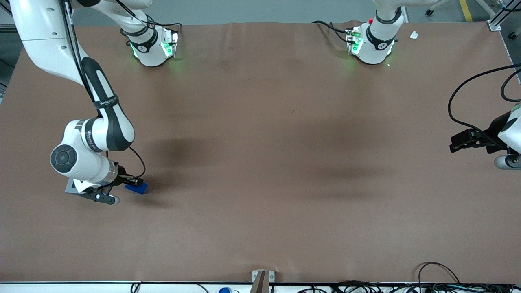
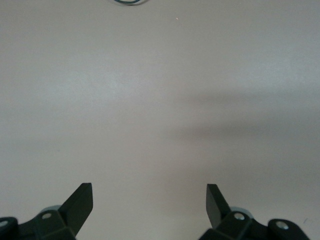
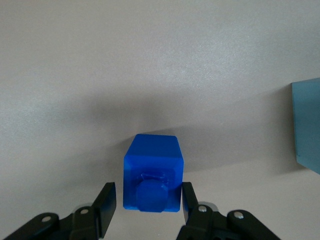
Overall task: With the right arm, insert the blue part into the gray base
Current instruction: 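Close the right gripper on the blue cube and lift it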
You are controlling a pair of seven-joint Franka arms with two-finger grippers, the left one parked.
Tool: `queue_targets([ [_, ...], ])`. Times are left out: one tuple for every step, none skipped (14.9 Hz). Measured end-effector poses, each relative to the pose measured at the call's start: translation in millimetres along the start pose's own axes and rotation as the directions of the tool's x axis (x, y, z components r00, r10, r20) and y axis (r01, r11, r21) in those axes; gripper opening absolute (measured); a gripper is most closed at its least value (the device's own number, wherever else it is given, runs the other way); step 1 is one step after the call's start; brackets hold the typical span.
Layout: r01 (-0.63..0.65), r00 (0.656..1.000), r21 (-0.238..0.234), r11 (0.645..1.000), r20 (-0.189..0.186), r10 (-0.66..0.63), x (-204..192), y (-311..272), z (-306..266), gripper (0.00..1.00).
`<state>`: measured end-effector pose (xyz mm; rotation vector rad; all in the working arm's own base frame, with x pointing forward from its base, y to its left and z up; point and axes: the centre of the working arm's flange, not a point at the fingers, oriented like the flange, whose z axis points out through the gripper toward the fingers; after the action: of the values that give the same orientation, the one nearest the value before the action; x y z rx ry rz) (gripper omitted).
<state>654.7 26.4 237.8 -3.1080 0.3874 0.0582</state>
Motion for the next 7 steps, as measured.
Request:
queue_targets([
  [0.0,1.0,0.0,1.0,0.001,0.0,0.0,0.2,0.4,0.57],
  [0.0,1.0,0.0,1.0,0.001,0.0,0.0,0.2,0.7,0.57],
  [0.0,1.0,-0.001,1.0,0.002,0.0,-0.1,0.3,1.2,0.56],
  [-0.001,1.0,-0.001,1.0,0.004,0.001,-0.2,0.3,2.3,0.56],
  [-0.001,1.0,-0.002,1.0,0.006,0.001,-0.3,0.4,3.8,0.56],
  [-0.002,1.0,-0.002,1.0,0.008,0.002,-0.5,0.5,5.4,0.56],
  [-0.002,1.0,-0.003,1.0,0.011,0.002,-0.6,0.6,7.2,0.56],
])
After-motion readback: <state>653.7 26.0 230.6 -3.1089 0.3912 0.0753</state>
